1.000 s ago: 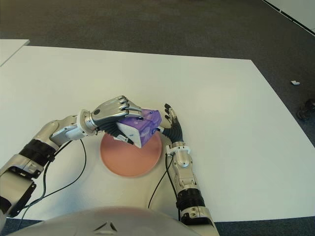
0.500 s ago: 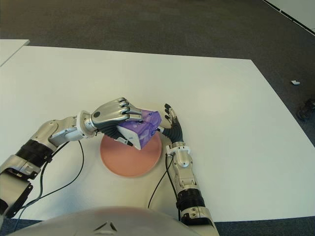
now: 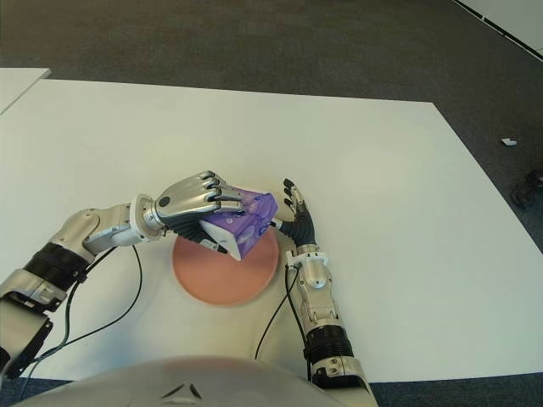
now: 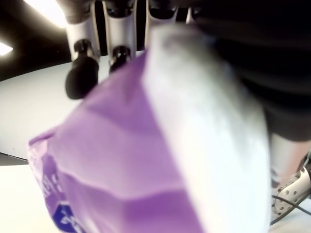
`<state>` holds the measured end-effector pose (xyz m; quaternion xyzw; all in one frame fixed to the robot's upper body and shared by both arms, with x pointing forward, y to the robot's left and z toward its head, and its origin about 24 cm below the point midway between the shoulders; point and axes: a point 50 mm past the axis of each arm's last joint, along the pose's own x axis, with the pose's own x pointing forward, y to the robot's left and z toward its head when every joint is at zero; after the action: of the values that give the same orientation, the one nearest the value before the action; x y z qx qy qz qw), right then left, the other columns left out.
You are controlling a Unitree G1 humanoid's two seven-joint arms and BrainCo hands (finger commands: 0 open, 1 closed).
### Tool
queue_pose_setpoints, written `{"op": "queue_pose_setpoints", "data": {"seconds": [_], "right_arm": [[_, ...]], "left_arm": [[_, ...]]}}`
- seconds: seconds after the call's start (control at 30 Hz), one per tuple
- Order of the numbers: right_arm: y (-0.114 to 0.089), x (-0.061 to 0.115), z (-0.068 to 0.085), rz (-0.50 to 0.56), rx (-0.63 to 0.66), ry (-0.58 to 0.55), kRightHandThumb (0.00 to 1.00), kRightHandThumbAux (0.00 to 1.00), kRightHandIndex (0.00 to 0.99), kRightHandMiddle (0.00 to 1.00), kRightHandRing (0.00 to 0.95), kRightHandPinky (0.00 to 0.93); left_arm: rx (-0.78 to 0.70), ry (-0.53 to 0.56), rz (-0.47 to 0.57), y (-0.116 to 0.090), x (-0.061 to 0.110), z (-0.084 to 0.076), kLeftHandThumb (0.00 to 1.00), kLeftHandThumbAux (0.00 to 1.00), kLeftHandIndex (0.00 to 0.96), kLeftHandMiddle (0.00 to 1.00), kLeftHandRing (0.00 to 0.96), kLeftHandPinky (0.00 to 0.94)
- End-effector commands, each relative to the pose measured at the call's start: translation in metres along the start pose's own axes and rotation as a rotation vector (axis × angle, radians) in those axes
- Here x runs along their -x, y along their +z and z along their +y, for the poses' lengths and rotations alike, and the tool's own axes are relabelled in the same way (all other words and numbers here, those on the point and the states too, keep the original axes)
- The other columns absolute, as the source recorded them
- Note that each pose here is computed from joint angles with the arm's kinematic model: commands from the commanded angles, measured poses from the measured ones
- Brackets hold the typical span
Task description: Put the tissue paper into the plate.
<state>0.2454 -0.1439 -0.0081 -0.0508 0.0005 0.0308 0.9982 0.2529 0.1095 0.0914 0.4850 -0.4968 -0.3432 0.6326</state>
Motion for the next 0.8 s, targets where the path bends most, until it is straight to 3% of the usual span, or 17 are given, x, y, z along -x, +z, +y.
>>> {"op": "queue_pose_setpoints", "data": {"seconds": [0.03,0.4,0.6,0.8], "right_arm": [[-0.034,0.024,0.0,0.178,-0.004,-0.002,0.0,0.7,0.0,0.0,0.0,0.0],[-0.033,0.024,0.001,0.183,-0.007,0.016,0.0,0.681,0.0,0.0,0.0,0.0],[-0.033,0.025,0.0,0.184,-0.012,0.025,0.0,0.672,0.0,0.0,0.0,0.0],[-0.032,0.025,-0.001,0.18,-0.011,0.03,0.0,0.67,0.0,0.0,0.0,0.0]], "left_arm": [[0.017,-0.134,0.01,0.004,0.014,-0.014,0.846,0.665,0.416,0.545,0.738,0.729],[0.006,-0.122,0.025,0.002,0.018,-0.005,0.845,0.664,0.423,0.558,0.727,0.725],[-0.011,-0.129,0.044,-0.002,0.023,0.013,0.844,0.664,0.425,0.569,0.722,0.716],[-0.01,-0.159,0.068,-0.001,0.025,0.017,0.844,0.664,0.425,0.569,0.717,0.719]]}}
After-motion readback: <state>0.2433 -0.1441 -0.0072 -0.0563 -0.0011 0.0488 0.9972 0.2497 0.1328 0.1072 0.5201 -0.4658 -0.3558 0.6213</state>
